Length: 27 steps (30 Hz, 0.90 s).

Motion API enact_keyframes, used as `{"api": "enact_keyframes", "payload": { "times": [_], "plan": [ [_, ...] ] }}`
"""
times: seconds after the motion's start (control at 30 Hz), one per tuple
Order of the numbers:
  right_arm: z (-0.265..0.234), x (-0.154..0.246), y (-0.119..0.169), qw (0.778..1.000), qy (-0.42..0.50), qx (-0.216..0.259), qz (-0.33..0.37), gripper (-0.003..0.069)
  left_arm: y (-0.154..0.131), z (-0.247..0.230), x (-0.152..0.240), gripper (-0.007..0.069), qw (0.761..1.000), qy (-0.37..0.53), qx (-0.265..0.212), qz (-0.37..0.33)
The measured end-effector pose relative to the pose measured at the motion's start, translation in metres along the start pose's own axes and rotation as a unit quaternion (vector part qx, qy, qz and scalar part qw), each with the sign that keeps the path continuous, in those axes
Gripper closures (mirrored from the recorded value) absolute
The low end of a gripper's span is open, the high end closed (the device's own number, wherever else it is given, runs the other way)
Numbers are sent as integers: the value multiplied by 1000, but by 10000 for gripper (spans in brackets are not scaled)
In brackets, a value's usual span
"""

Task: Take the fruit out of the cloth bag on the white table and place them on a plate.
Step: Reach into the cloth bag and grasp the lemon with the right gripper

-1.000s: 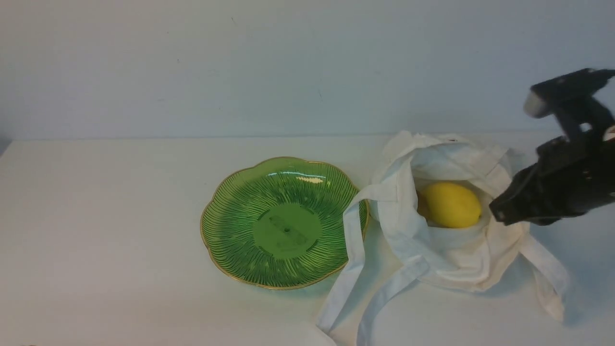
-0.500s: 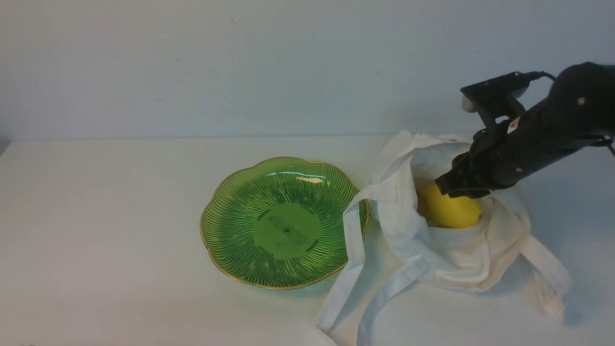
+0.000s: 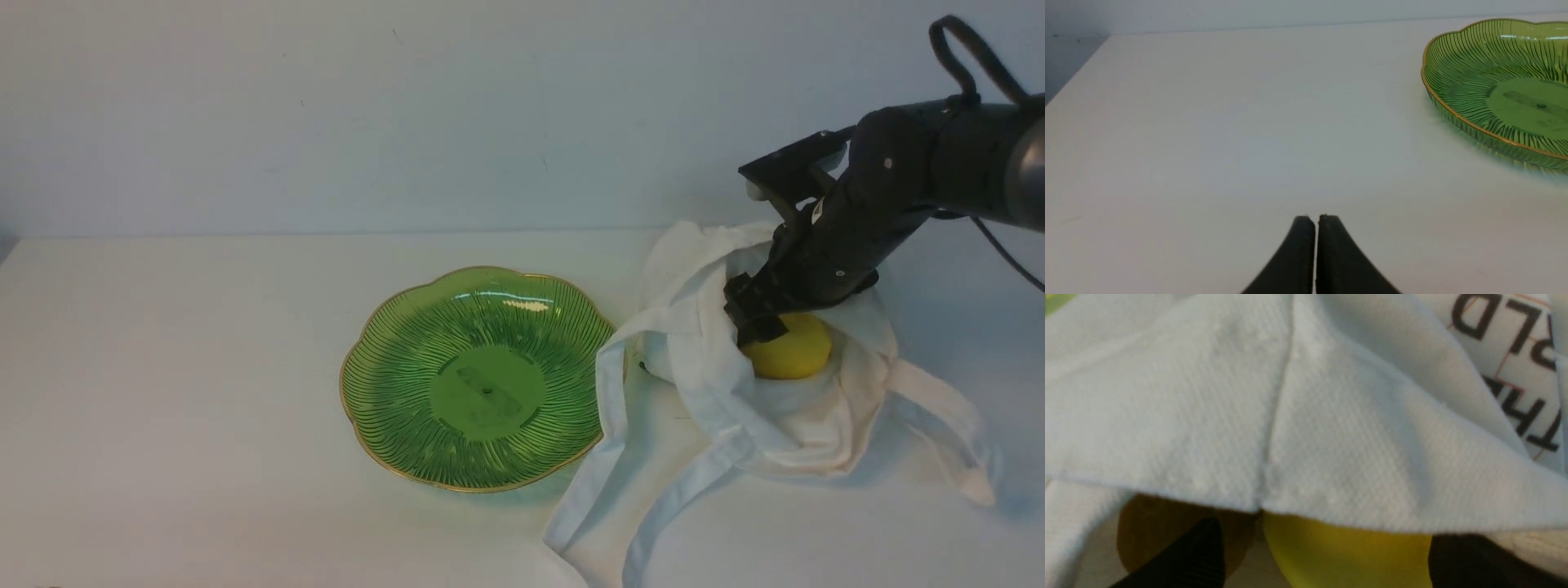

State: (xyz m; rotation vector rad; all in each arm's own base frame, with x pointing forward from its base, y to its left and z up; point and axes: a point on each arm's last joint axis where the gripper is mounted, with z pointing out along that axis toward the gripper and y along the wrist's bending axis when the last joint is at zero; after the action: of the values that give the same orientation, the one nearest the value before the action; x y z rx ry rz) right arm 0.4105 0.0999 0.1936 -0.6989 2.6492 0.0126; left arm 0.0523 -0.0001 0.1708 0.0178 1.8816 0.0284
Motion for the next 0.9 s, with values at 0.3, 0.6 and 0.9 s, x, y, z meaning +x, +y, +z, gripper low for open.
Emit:
{"api": "enact_keyframes", "payload": {
  "times": [0.3, 0.6, 0.9],
  "plan": [
    [19, 6, -5, 999, 33, 22, -35, 20, 0, 0, 0, 633, 1000, 0, 0, 0],
    [18, 7, -5, 999, 45, 25, 12, 86, 0, 0, 0, 633, 1000, 0, 0, 0],
    [-63, 9, 9, 995, 44, -37, 80, 86, 0, 0, 0, 633, 1000, 0, 0, 0]
  ]
}}
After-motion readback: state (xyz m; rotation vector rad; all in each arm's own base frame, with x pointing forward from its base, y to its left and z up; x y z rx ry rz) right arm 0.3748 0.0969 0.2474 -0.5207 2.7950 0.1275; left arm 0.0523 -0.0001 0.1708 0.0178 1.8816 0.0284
